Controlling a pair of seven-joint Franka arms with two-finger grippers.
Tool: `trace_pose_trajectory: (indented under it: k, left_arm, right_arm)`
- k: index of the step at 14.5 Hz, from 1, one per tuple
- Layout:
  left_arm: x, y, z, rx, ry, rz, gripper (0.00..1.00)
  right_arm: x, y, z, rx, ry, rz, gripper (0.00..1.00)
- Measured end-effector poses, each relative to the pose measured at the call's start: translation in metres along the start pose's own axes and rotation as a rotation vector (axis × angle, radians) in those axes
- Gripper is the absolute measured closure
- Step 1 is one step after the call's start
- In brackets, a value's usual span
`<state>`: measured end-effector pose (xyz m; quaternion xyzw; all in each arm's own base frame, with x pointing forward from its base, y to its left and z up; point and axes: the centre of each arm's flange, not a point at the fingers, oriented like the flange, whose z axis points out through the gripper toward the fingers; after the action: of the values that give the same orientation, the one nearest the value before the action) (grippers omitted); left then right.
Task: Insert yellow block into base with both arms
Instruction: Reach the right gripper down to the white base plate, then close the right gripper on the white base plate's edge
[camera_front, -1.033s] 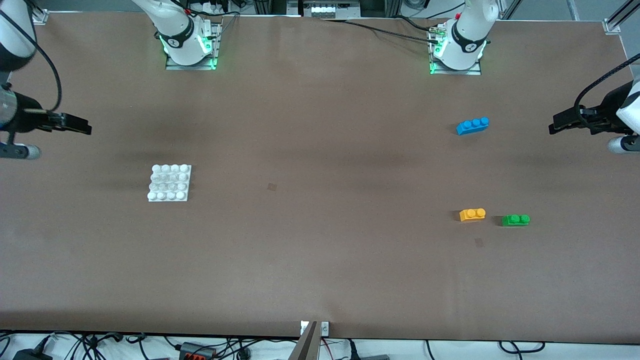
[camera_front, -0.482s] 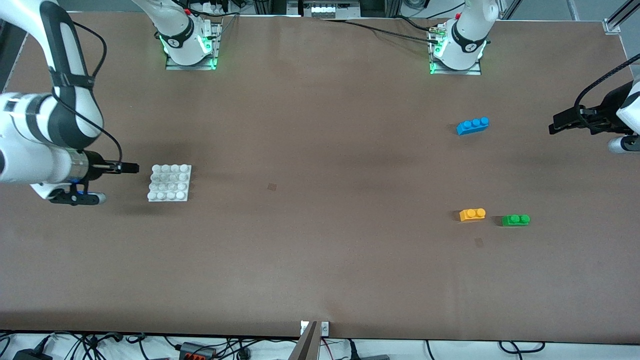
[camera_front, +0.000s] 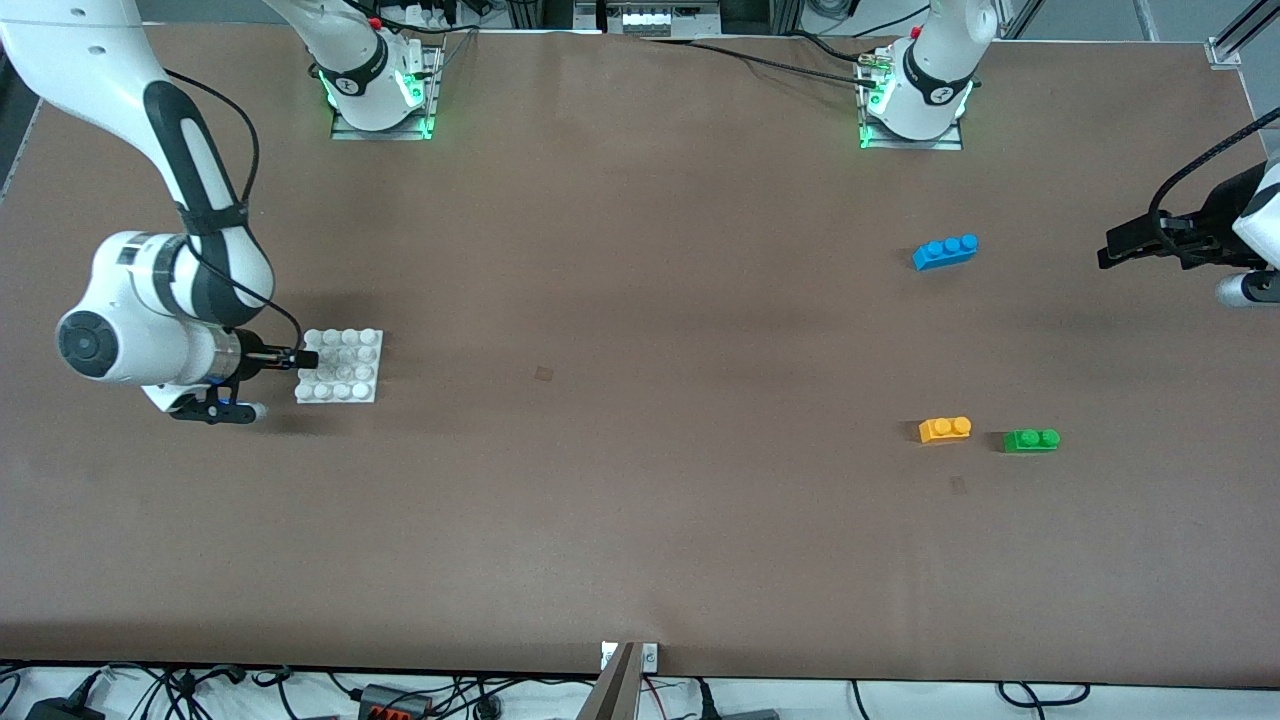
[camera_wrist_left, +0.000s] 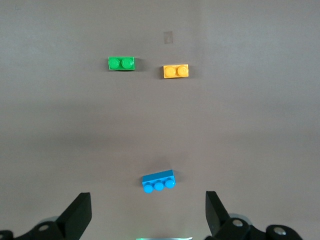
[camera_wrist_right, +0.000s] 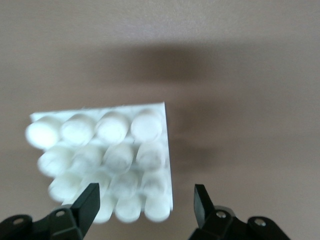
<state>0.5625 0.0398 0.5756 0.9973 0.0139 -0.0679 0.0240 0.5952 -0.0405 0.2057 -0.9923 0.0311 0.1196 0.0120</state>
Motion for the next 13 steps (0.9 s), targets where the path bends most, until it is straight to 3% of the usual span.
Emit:
trace_pose_trajectory:
  k: [3,13]
  left_arm:
    - [0.000,0.000,0.000,0.000,0.000,0.000,0.00]
    - [0.000,0.000,0.000,0.000,0.000,0.000,0.00]
  right_arm:
    - [-0.002,-0.003,0.022,-0.003,0.020,-0.004,0.15]
    - [0.002,-0.033,0.014,-0.014,0.052,-0.054,0.15]
